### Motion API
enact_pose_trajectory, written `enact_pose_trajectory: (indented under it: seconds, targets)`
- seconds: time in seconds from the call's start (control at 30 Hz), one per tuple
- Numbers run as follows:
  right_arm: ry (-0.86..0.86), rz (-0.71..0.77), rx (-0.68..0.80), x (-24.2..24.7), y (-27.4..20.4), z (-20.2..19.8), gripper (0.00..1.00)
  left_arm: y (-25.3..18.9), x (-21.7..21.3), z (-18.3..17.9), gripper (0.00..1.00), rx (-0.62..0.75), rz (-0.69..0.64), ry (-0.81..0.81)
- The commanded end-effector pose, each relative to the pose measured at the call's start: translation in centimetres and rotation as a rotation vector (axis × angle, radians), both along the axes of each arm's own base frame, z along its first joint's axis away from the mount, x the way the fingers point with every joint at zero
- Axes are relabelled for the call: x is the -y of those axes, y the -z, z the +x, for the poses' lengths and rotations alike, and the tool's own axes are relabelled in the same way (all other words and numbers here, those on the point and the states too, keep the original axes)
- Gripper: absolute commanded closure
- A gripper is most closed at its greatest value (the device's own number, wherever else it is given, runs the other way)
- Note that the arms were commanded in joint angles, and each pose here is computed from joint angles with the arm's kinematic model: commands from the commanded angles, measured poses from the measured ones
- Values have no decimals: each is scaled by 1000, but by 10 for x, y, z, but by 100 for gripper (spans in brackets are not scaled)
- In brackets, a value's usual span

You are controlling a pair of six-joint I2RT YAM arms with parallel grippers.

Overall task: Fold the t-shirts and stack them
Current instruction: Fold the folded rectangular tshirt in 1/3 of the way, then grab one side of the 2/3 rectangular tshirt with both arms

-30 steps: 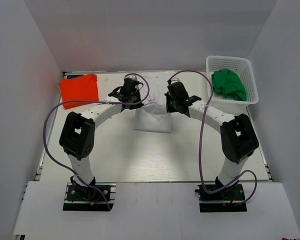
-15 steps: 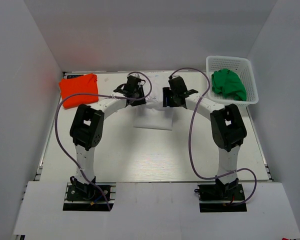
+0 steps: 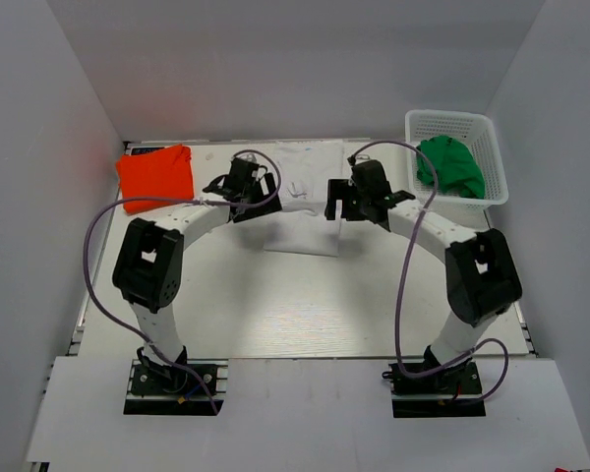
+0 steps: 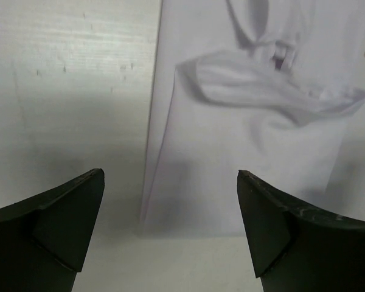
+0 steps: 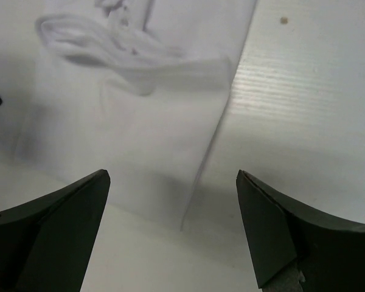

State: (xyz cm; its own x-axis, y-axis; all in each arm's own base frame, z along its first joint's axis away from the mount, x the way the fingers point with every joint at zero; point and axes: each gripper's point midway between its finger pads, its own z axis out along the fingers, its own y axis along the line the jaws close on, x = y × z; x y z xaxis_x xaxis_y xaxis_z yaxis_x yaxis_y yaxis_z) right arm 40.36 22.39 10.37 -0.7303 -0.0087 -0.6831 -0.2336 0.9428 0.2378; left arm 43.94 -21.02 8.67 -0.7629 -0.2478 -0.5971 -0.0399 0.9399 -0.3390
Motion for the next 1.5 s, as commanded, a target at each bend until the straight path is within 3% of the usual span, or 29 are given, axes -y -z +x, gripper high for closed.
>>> enact_pose_trajectory:
  seconds: [0.0, 0.13, 0.23, 0.33, 0.47, 0.5, 0.67, 0.77, 0.83, 0.9, 0.93, 0.97, 1.2, 1.47]
  targets:
    - [-49, 82, -14, -5, -2, -29, 10, -11, 11, -32, 0, 0, -47, 64]
    - [-161, 179, -71, -19, 3, -65, 10, 23, 8, -71, 0, -92, -71, 116]
    - [-143, 209, -132, -18, 21, -80, 10, 33, 4, -79, 8, -111, -70, 108]
    - [-115, 212, -157, -15, 37, -85, 10, 36, 4, -79, 23, -105, -79, 101]
    - [-86, 197, -159, -13, 51, -75, 19, 51, 5, -78, 37, -128, -70, 100]
    - [-82, 198, -159, -15, 51, -72, 21, 55, 6, -80, 47, -139, -73, 105]
    - [-105, 221, -212, -26, 65, -75, 37, 63, 10, -85, 67, -171, -87, 126]
    - [-117, 230, -237, -30, 72, -74, 62, 67, 13, -85, 83, -169, -105, 139]
    - [-92, 209, -227, -26, 79, -70, 71, 67, 17, -82, 83, -158, -119, 149]
    - [-87, 201, -232, -26, 80, -66, 82, 70, 19, -82, 100, -164, -124, 154]
    - [-89, 199, -234, -26, 80, -67, 96, 71, 20, -79, 100, -162, -125, 154]
    - [-92, 194, -231, -26, 79, -67, 100, 70, 22, -80, 100, -166, -133, 162]
    - [-137, 183, -195, -13, 44, -92, 100, 40, 24, -110, 100, -105, -208, 225]
    - [-342, 182, -225, 8, -15, -171, 100, -22, 26, -186, 100, -52, -298, 373]
